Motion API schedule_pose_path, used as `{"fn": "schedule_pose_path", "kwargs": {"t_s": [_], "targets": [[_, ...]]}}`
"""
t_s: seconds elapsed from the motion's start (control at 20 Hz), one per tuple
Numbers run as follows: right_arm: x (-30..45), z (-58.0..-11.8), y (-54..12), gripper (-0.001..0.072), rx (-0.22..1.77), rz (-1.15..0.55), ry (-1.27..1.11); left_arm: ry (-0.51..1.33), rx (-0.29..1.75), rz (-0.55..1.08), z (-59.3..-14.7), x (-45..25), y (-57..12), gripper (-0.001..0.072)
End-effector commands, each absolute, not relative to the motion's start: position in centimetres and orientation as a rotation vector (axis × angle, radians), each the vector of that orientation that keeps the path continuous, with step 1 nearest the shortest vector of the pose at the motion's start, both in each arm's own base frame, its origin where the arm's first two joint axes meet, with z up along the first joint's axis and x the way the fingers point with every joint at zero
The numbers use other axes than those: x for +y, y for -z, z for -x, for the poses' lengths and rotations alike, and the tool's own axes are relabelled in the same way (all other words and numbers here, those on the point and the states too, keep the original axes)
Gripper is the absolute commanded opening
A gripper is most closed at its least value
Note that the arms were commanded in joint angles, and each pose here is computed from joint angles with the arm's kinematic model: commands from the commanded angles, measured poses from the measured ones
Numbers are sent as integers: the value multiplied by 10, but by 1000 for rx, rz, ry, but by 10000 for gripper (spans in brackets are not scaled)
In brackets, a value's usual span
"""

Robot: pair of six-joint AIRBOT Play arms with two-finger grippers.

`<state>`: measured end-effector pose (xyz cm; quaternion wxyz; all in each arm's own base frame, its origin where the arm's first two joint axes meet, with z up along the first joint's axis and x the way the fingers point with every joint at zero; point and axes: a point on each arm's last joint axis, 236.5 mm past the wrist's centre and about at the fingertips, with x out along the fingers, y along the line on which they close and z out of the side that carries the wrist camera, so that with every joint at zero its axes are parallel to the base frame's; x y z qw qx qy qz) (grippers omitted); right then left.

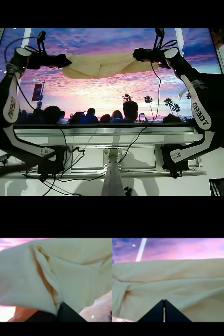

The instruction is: Fold the clothes and pants, and hang the long-sleeved shirts on hangers.

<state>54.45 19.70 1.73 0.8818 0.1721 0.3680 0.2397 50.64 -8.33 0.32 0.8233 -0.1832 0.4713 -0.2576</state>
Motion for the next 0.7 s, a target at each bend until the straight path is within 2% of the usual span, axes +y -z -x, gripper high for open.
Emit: {"fn": "schedule_pose_path", "kwargs": {"t_s": [0.0, 0.1, 0.25, 0.45, 0.65], "targets": [[248, -532, -26, 13, 781, -350, -578, 733, 1122, 314, -431, -99, -68, 13], [294, -502, -13, 13, 849, -319, -677, 795, 1127, 273, -395, -102, -107, 13], [370, -444, 10, 13, 940, -253, -825, 798, 1033, 201, -370, -102, -156, 14], [454, -349, 35, 13, 1095, -220, -985, 742, 907, 149, -356, -91, -199, 14], [514, -269, 26, 14, 1093, -136, -1142, 724, 881, 143, -355, -88, -206, 14]]}}
